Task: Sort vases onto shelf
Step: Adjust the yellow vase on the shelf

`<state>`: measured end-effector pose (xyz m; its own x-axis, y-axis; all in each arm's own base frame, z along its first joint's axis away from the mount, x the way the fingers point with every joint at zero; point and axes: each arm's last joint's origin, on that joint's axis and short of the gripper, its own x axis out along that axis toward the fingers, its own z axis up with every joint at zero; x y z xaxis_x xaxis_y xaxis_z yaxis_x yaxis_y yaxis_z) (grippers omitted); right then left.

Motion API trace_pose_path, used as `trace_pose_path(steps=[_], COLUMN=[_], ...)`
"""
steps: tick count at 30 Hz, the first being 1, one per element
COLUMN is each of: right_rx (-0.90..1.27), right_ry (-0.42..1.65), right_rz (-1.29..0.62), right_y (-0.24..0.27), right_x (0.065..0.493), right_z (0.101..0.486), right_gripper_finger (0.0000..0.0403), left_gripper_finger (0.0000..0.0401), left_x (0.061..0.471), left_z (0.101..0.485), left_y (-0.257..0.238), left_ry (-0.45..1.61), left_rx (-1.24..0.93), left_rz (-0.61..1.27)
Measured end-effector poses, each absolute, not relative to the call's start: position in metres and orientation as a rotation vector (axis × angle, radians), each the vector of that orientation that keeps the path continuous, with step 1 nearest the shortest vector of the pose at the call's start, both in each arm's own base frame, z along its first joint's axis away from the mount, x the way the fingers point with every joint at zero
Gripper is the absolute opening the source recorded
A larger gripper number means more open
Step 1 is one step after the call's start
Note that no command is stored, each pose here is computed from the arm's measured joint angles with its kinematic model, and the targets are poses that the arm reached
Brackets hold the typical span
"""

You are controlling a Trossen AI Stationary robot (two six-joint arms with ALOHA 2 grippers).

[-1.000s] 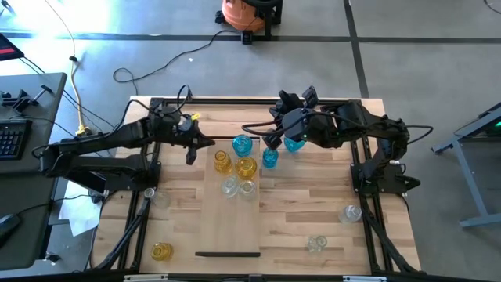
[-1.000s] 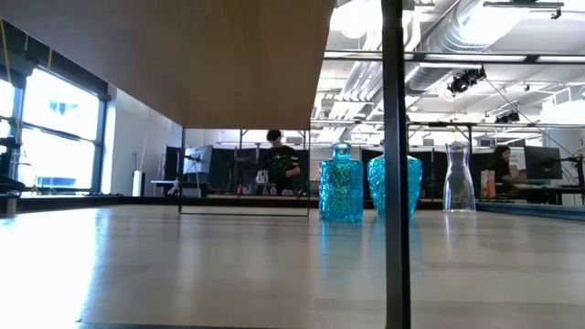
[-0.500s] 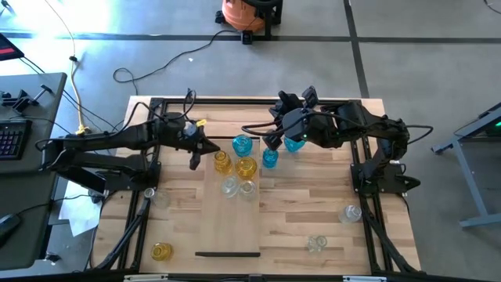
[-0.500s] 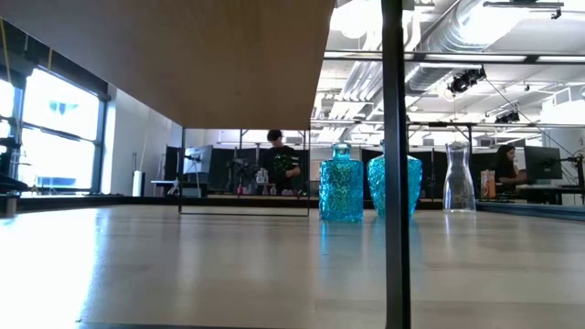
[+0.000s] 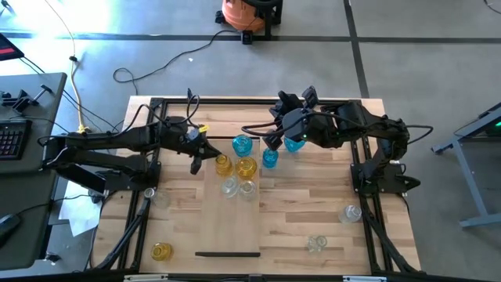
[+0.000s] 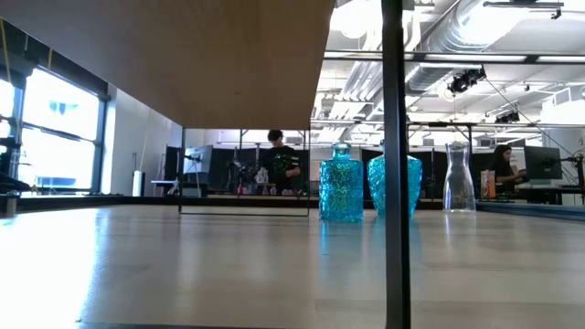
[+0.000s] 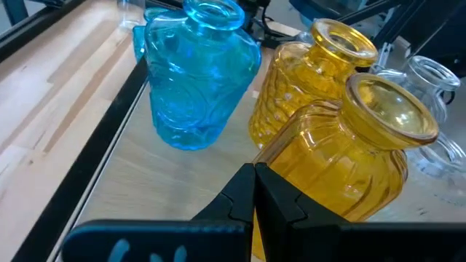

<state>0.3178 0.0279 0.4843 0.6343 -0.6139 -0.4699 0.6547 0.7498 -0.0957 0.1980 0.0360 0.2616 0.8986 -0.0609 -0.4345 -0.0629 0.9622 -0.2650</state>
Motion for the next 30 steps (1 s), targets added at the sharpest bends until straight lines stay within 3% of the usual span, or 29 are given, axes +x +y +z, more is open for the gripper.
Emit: trace_pose_path(steps=[30], right_rx=[0.087], right_ry=[0.504], right_rz=[-0.726], right_y=[0.0279], right_x=[0.3178], right_z=[0.4844], right_gripper_finger=[0.0000], left_gripper_finger=[0.0000], left_x=[0.2014], left_z=[0.2657], left_y=[0.0289], left_ry=[0.413], left_rx=[-0.310], left_rz=[0.014])
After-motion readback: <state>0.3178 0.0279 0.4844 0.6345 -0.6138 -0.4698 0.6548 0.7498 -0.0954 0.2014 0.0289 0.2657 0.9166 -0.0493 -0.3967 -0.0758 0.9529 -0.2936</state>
